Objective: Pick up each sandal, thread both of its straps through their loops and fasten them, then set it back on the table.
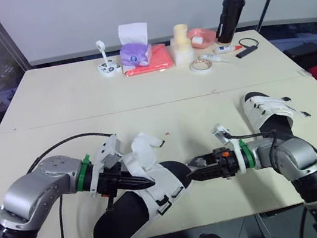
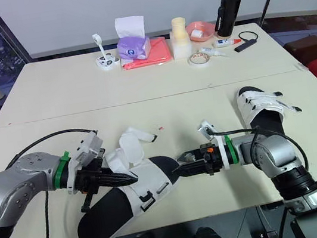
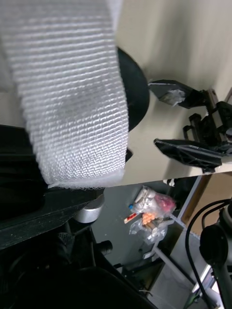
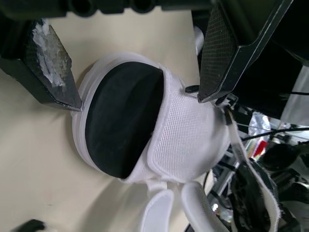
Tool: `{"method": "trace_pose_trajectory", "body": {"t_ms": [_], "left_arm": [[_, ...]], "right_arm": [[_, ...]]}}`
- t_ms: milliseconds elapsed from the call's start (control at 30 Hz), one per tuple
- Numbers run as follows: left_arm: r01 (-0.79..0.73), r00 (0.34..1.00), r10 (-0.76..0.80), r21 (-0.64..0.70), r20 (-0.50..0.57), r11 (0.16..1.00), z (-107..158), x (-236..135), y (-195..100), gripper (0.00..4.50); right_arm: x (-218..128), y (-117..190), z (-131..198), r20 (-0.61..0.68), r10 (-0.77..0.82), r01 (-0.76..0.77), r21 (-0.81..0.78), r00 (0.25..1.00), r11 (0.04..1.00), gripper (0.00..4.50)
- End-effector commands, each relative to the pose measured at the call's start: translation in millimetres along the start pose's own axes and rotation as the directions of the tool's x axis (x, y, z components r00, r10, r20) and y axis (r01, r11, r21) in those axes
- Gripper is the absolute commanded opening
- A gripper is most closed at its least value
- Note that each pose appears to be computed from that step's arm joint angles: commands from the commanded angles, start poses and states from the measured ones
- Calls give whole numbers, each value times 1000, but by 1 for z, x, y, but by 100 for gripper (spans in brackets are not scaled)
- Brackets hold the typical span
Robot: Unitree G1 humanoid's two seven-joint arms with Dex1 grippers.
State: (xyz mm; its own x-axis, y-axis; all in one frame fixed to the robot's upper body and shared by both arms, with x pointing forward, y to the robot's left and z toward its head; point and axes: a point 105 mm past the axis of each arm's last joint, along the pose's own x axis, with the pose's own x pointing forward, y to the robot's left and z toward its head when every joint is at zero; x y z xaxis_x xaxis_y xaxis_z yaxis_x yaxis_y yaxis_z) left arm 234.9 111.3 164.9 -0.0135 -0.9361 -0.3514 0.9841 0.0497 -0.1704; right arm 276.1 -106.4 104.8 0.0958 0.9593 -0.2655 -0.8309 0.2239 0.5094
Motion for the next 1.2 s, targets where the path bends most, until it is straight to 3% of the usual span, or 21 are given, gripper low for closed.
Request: {"method": "trace_pose_trajectory", "body": {"t_ms": [33,200,333,467,633,933,1033,1200], "left_arm": [[-10,1000,10,24,-8,1000,1,0,0,0],[-51,999,51,33,-6,998,0,-1,6,0],[-44,999,44,29,-8,999,0,-2,5,0],[-36,999,36,29,-9,999,1,0,5,0],[-39,999,39,28,-3,999,1,0,7,0],[-44,999,44,25,6,999,0,0,6,0],[-50,999,50,23,6,998,-1,-1,7,0],[-64,998,64,24,8,998,-1,-2,11,0]], "right_arm": [[6,-7,-1,-11,-48,48,-56,999,997,410],[-12,-21,30,117,-131,147,-144,984,979,410],[-18,10,54,159,10,17,-168,987,986,410],[-3,29,34,46,91,-82,-169,995,982,410],[12,29,13,-36,92,-97,-150,995,984,410],[30,30,2,-75,133,-141,-101,988,985,410],[36,37,4,-62,183,-187,-60,981,981,323],[43,44,5,-60,216,-218,-27,974,976,65]]}}
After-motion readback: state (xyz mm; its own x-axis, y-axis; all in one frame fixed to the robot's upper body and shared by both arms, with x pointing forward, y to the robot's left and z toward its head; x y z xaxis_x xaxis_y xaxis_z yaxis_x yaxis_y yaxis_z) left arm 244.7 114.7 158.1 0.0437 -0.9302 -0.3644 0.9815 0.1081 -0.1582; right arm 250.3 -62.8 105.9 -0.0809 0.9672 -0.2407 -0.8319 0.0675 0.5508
